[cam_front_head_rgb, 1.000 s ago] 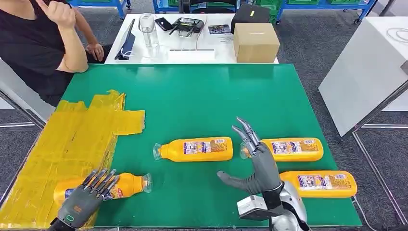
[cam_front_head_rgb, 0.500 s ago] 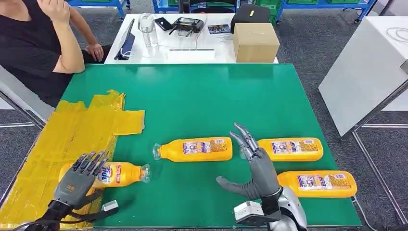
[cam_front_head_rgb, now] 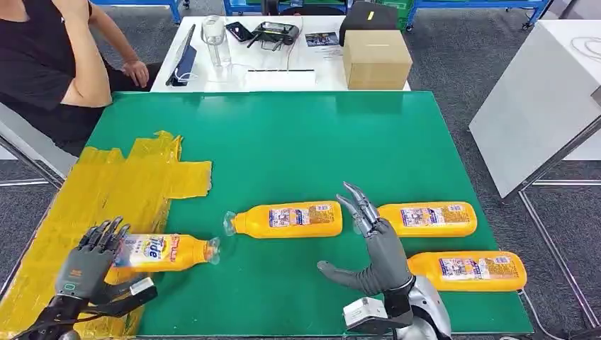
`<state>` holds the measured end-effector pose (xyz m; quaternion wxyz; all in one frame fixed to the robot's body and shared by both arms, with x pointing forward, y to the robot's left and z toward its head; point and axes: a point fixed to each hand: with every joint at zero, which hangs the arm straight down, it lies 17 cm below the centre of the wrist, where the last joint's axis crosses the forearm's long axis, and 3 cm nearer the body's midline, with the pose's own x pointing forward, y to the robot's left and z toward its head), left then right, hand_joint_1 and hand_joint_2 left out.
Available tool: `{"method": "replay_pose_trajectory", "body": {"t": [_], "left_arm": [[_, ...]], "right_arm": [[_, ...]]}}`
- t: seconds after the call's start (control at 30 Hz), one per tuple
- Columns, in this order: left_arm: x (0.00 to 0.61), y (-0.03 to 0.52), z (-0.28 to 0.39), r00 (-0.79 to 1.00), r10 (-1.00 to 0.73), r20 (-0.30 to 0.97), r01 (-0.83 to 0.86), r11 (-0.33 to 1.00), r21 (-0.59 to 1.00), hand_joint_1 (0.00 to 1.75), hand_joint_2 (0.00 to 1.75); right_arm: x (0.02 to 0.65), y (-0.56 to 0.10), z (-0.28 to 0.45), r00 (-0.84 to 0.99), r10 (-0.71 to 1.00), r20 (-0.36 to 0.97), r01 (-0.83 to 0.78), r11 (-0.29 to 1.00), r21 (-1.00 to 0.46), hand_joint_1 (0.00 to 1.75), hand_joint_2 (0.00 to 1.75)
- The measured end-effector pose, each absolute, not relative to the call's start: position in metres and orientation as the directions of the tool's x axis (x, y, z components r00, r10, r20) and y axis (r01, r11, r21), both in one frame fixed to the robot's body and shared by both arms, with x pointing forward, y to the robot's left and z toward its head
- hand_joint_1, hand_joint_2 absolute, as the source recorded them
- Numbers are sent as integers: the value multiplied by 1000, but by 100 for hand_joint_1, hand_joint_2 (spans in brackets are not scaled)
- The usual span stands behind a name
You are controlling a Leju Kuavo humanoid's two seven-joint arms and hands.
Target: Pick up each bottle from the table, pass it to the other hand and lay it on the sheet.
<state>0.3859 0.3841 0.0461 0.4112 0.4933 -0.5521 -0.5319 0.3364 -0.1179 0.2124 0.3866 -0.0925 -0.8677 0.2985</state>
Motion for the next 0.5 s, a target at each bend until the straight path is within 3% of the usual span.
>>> {"method": "replay_pose_trajectory", "body": {"t": [0.13,0.17,0.23,0.27,0.37,0.5], "left_arm": [[388,384,66,-187,-961,205,-125,230,965,0,0],[389,383,76,-198,-941,272,-142,303,942,0,0],[392,377,108,-243,-884,400,-199,449,871,0,0],[394,374,123,-264,-858,440,-223,499,838,0,0],[401,361,171,-345,-741,576,-264,665,698,0,0],[417,336,218,-458,-519,722,-199,851,486,0,0]], "right_arm": [[337,-117,210,-678,405,614,-72,795,-603,0,175],[338,-116,208,-673,416,611,-70,787,-613,0,0],[340,-116,204,-663,451,597,-60,763,-643,0,0],[341,-116,202,-659,467,590,-54,753,-656,0,175],[348,-115,192,-633,523,570,-48,709,-704,0,175],[380,-113,175,-588,573,572,-92,655,-750,0,175]]}}
